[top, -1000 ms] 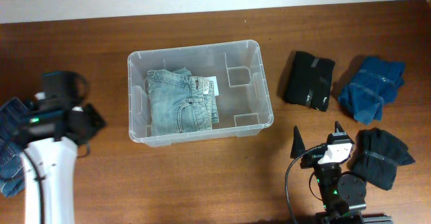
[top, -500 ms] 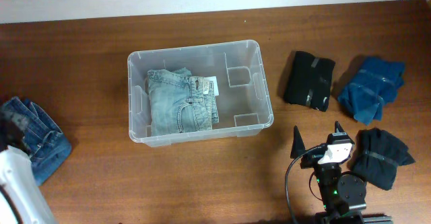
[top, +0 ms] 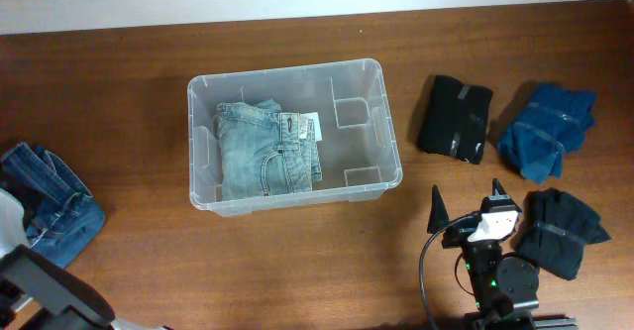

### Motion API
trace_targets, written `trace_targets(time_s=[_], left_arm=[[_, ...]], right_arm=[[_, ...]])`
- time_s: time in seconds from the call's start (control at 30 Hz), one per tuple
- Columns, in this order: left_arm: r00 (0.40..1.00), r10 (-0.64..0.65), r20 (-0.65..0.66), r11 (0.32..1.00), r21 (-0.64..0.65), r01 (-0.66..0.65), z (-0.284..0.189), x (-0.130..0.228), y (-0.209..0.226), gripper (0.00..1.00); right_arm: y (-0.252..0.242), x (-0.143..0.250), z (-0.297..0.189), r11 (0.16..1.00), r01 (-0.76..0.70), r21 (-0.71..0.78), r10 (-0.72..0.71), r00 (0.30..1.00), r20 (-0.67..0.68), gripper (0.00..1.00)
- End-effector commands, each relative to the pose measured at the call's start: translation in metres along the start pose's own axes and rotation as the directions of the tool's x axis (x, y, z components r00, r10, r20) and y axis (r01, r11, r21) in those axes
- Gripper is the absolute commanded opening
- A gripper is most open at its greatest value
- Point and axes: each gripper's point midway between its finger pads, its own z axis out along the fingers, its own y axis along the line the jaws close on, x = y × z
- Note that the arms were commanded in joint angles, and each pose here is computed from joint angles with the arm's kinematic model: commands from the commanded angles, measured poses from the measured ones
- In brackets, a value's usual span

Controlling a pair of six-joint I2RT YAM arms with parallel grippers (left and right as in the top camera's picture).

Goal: Pack container

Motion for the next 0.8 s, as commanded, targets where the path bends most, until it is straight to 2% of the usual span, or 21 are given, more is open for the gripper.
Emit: trace_targets(time_s=[0.0, 0.37, 0.47, 0.6, 0.7, 0.77], left_arm=[[0.999, 0.047, -0.006, 0.997, 0.069, -0.046, 0.011, -0.005, -0.01, 0.01], [0.983, 0.119, -0.137, 0.989, 0.1, -0.106, 0.059, 0.03, -0.026, 0.03], [0.969, 0.138, -0.204, 0.979, 0.175, -0.102, 0.065, 0.048, -0.039, 0.03], [0.95, 0.16, -0.267, 0.931, 0.36, -0.055, 0.054, 0.066, -0.071, 0.0], [0.94, 0.198, -0.278, 0.913, 0.402, -0.073, 0.046, 0.075, -0.086, 0.0], [0.928, 0.261, -0.265, 0.899, 0.418, -0.133, 0.041, 0.083, -0.097, 0.0]], right_arm=[[-0.003, 0.003, 0.0, 1.0, -0.001, 0.017, 0.001, 1.0, -0.003, 0.98], [-0.003, 0.003, 0.0, 1.0, -0.001, 0.017, 0.001, 1.0, -0.003, 0.99], [-0.003, 0.003, 0.0, 1.0, -0.001, 0.017, 0.001, 1.0, -0.003, 0.98], [-0.003, 0.003, 0.0, 1.0, -0.001, 0.017, 0.001, 1.0, -0.003, 0.98], [-0.003, 0.003, 0.0, 1.0, -0.001, 0.017, 0.001, 1.0, -0.003, 0.98], [-0.003, 0.003, 0.0, 1.0, -0.001, 0.017, 0.001, 1.0, -0.003, 0.98]])
